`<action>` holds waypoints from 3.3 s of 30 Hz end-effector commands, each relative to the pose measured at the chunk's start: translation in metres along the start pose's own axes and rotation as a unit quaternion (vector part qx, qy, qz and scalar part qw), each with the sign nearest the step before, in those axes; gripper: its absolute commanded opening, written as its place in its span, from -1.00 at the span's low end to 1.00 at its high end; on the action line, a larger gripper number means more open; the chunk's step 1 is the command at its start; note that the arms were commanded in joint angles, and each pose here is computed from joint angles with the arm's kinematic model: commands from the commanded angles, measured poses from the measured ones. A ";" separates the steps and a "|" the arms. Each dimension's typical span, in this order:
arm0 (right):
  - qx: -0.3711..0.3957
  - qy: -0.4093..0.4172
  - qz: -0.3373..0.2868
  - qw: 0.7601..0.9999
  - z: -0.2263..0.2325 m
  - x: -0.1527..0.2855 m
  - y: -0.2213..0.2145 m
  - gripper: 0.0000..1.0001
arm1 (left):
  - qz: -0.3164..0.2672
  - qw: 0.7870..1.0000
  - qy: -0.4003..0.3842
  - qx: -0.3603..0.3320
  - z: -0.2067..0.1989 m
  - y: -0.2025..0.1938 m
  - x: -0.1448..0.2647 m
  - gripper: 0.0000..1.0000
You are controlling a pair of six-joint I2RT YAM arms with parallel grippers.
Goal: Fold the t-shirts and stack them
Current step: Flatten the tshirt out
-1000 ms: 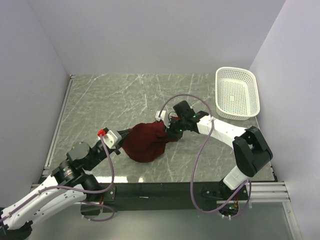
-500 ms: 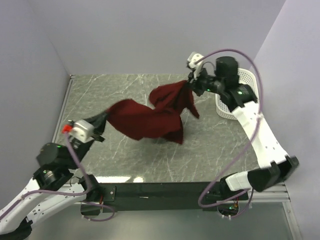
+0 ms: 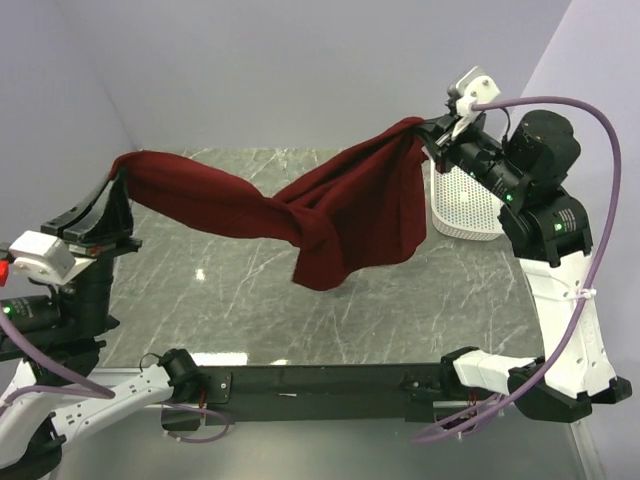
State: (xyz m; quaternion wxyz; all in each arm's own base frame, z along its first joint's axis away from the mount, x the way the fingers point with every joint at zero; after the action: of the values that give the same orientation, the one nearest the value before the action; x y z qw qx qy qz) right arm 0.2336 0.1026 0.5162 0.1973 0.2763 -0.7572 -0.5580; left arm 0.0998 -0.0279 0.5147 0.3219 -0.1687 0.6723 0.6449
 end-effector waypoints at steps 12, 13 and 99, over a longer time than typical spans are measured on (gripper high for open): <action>-0.075 -0.201 0.055 0.975 -0.066 0.022 -0.042 -1.00 | 0.058 0.989 0.086 -0.108 0.036 -0.047 0.061 -0.99; -0.078 -0.193 0.061 0.976 -0.065 0.021 -0.049 -1.00 | 0.068 0.988 0.094 -0.100 0.038 -0.053 0.067 -0.99; -0.229 0.211 0.264 0.913 0.093 0.004 -0.292 0.57 | 0.739 0.612 0.157 0.234 -0.244 -0.359 0.124 0.63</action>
State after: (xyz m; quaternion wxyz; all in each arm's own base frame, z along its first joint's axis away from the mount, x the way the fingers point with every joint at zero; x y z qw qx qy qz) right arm 0.2257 0.1028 0.2021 0.5648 0.1096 -0.5923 -0.5641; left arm 0.1822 -0.2721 0.1603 -0.2601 0.4505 0.7271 0.4479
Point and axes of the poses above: each gripper's point midway between its finger pads, its own x axis back along the fingers, its own z axis along the line the jaws close on, y = z × x, the point moved 8 cm from there along x, back along the fingers, and after that the axes turned 2 degrees about -x, right-handed, at the moved point
